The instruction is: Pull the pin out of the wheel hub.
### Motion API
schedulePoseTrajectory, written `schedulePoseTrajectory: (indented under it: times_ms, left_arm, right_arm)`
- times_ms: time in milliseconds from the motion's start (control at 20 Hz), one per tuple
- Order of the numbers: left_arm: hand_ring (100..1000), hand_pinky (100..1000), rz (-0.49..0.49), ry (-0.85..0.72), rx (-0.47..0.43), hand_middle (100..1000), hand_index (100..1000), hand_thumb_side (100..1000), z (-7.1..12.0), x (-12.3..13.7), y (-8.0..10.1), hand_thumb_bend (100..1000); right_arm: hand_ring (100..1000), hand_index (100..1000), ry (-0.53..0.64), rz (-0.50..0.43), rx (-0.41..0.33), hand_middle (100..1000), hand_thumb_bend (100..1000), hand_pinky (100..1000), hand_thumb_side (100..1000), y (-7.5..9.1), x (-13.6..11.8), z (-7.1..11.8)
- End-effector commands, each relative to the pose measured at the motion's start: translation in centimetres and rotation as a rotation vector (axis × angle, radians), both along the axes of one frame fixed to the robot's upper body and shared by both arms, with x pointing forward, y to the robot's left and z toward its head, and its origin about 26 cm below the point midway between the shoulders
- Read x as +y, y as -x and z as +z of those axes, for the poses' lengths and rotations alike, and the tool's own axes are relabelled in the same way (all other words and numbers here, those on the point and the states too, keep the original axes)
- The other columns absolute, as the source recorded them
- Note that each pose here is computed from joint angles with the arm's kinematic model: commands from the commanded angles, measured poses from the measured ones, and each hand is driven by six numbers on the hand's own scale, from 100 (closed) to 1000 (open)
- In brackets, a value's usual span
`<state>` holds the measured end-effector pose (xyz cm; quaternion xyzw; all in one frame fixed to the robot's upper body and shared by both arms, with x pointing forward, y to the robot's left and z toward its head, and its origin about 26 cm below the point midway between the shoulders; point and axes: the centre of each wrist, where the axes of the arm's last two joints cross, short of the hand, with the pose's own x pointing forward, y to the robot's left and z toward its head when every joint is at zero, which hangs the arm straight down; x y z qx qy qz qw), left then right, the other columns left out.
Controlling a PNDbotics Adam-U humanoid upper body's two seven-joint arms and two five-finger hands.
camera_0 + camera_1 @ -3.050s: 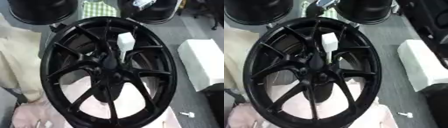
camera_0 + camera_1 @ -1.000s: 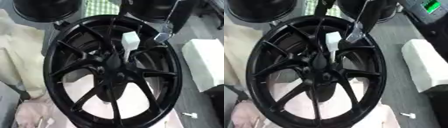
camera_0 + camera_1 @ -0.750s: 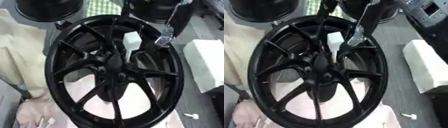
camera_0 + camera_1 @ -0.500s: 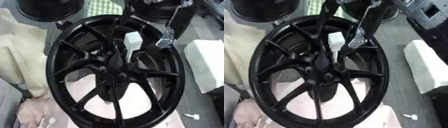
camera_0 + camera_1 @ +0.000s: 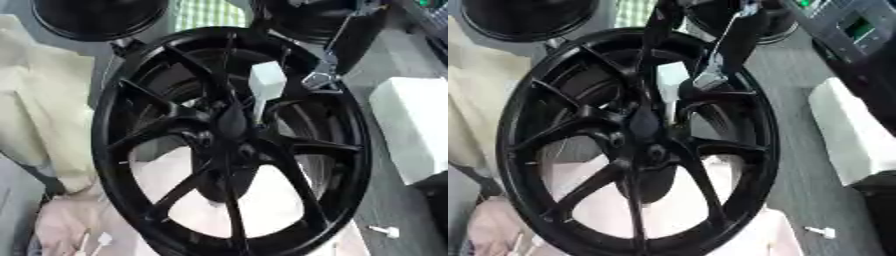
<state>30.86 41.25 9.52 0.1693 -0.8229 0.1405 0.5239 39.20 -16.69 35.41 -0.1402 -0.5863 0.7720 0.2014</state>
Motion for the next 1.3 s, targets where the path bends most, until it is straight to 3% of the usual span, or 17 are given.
schedulePoseTrajectory:
  times_ms: [50,800,1300]
  left_arm:
    - [656,777,-0.009,-0.035,-0.020,591,745,581,1.2,0.2,-0.1,678]
    - [656,778,-0.011,-0.035,-0.017,591,745,583,1.1,0.1,-0.1,678]
    - [657,779,-0.012,-0.036,-0.013,592,746,584,1.0,0.1,-0.1,677]
  right_arm:
    - [797,837,-0.012,-0.022,-0.023,734,498,834,385,-0.1,-0.1,0.4]
    - [789,774,-0.007,-0.060,-0.022,670,477,827,331,-0.9,0.2,-1.0]
    - [763,707,-0.011,-0.086,-0.020,568,462,814,282,-1.2,0.1,-1.4]
